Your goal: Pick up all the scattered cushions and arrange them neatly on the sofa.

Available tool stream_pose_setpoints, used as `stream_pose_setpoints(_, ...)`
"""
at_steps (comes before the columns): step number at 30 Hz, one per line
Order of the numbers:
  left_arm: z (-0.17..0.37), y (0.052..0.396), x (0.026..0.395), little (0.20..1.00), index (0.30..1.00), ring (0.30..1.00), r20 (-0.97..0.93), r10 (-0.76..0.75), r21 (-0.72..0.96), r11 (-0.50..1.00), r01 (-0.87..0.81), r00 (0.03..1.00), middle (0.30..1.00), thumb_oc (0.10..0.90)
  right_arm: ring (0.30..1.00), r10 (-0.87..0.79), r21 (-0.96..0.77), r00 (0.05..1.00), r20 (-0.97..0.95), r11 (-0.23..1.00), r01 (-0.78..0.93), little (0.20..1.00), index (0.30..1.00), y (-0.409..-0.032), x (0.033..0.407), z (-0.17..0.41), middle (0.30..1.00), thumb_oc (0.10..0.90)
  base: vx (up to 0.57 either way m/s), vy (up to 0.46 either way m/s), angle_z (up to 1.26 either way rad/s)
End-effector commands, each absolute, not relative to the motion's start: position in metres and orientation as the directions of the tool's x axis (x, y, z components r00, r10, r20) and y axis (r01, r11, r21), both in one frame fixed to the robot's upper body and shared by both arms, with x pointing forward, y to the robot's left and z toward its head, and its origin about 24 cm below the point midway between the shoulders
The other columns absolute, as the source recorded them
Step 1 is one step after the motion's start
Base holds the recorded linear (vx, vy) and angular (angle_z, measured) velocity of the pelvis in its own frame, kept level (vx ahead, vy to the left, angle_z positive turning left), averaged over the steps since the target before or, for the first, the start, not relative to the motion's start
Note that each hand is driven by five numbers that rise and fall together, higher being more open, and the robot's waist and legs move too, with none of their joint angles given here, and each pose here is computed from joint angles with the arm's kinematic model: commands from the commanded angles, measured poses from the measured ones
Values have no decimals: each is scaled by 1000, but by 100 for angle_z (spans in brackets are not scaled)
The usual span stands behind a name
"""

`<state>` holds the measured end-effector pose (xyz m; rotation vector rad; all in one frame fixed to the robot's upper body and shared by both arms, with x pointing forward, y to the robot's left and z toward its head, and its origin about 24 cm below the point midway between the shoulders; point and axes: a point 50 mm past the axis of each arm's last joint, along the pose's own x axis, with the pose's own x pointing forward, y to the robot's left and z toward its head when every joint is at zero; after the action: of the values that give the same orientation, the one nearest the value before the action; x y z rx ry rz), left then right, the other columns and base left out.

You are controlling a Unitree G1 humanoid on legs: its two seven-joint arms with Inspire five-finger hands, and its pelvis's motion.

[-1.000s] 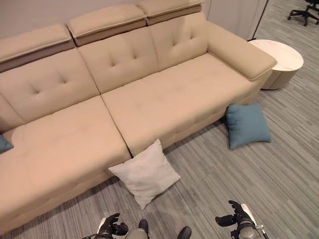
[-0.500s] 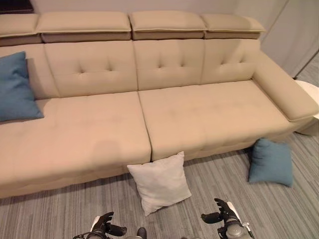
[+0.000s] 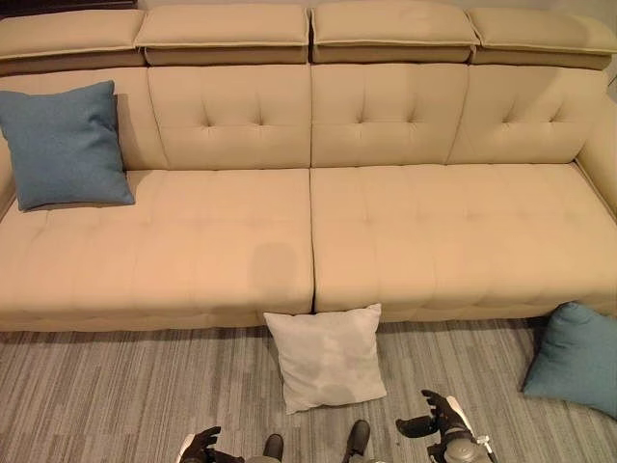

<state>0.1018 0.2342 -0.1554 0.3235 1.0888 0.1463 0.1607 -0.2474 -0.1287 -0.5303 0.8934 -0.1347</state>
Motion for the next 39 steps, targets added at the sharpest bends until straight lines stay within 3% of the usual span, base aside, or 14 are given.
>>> stream_pose_setpoints(1, -145, 224, 139, 900, 900, 900, -782, 245, 304, 953, 7, 572, 900, 800, 900, -345, -503, 711, -614, 864, -15, 900, 900, -257, 182, -112, 900, 800, -68, -99, 49)
stream_pose_setpoints(5, -119, 222, 191, 900, 900, 900, -655, 261, 255, 960, -118, 709, 900, 800, 900, -349, -519, 747, -566, 855, 7, 900, 900, -261, 208, -98, 900, 800, -180, -135, 67)
stream_pose_setpoints(12, -79, 222, 243, 900, 900, 900, -475, 292, 167, 956, -241, 830, 900, 800, 900, -365, -495, 820, -440, 861, 117, 900, 900, -261, 251, -66, 900, 800, -88, -3, 14)
stream_pose_setpoints(13, -40, 228, 283, 900, 900, 900, -325, 333, 99, 943, -318, 885, 900, 800, 900, -372, -492, 881, -292, 848, 195, 900, 900, -259, 296, -24, 900, 800, -189, 85, 16)
stream_pose_setpoints(21, 49, 228, 347, 900, 900, 900, -39, 367, -18, 930, -368, 929, 900, 800, 900, -443, -359, 895, 50, 828, 430, 900, 900, -263, 362, 84, 900, 800, -75, 97, 5)
stream_pose_setpoints(32, 134, 218, 386, 900, 900, 900, 175, 371, -61, 929, -366, 912, 900, 800, 900, -475, -288, 808, 348, 766, 574, 900, 900, -260, 391, 188, 900, 800, 37, 77, -1)
stream_pose_setpoints(39, 137, 195, 387, 900, 900, 900, 207, 327, -63, 945, -321, 922, 900, 800, 900, -420, -305, 782, 461, 753, 584, 900, 900, -245, 390, 209, 900, 800, 32, 24, -9)
